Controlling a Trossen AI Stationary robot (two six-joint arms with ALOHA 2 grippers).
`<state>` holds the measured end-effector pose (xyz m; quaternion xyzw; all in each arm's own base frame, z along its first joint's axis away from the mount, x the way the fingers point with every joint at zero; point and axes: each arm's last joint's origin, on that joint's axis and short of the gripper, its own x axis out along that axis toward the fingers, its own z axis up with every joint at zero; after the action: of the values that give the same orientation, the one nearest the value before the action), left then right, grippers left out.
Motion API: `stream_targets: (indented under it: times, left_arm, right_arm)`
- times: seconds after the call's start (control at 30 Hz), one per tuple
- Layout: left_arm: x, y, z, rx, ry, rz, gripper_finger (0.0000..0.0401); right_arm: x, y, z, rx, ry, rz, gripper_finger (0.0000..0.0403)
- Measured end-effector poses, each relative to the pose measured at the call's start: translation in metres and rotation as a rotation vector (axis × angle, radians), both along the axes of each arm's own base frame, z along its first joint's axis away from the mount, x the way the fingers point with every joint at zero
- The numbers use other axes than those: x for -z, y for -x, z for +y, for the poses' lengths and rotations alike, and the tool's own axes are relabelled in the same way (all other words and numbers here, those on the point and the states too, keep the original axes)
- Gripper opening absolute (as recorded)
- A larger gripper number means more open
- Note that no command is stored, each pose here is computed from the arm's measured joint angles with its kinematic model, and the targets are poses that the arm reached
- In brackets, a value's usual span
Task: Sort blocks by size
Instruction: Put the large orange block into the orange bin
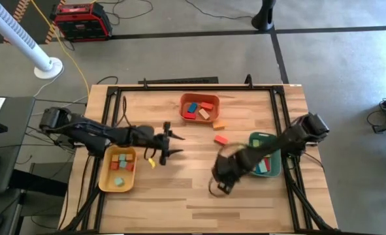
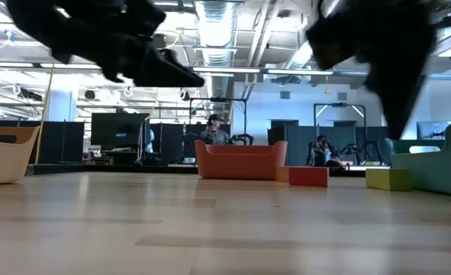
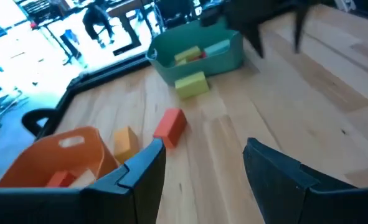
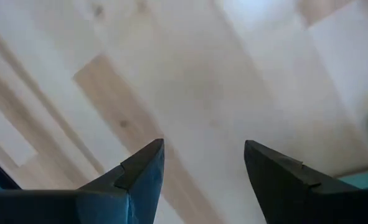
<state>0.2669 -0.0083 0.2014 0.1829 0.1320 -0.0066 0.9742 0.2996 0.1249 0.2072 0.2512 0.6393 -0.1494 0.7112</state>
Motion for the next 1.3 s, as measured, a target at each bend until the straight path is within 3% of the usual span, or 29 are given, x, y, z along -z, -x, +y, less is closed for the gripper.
stream_targets:
  times: [0.17, 0.37, 0.87, 1.07, 1.17, 1.3]
  left_arm:
    - [0.000, -0.033, 0.020, 0.047, 0.016, 0.014, 0.0206]
    - [0.014, -0.097, 0.032, 0.078, -0.023, 0.108, 0.0206]
    - [0.026, -0.226, 0.069, 0.100, -0.120, 0.439, 0.0206]
    - [0.022, -0.252, 0.087, 0.053, -0.092, 0.497, 0.0206]
    - [0.021, -0.251, 0.093, 0.108, -0.029, 0.550, 0.0206]
    - [0.025, -0.246, 0.093, 0.142, -0.020, 0.614, 0.0206]
  right_arm:
    - [-0.001, 0.019, 0.044, 0.009, 0.076, -0.078, 0.0249]
    - [-0.002, 0.042, 0.080, 0.076, 0.140, -0.177, 0.0249]
    - [-0.005, 0.083, 0.124, 0.159, 0.198, -0.371, 0.0249]
    - [-0.004, 0.085, 0.128, 0.156, 0.198, -0.401, 0.0249]
    - [-0.003, 0.085, 0.129, 0.157, 0.197, -0.402, 0.0249]
    - [0.000, 0.085, 0.131, 0.140, 0.205, -0.398, 0.0249]
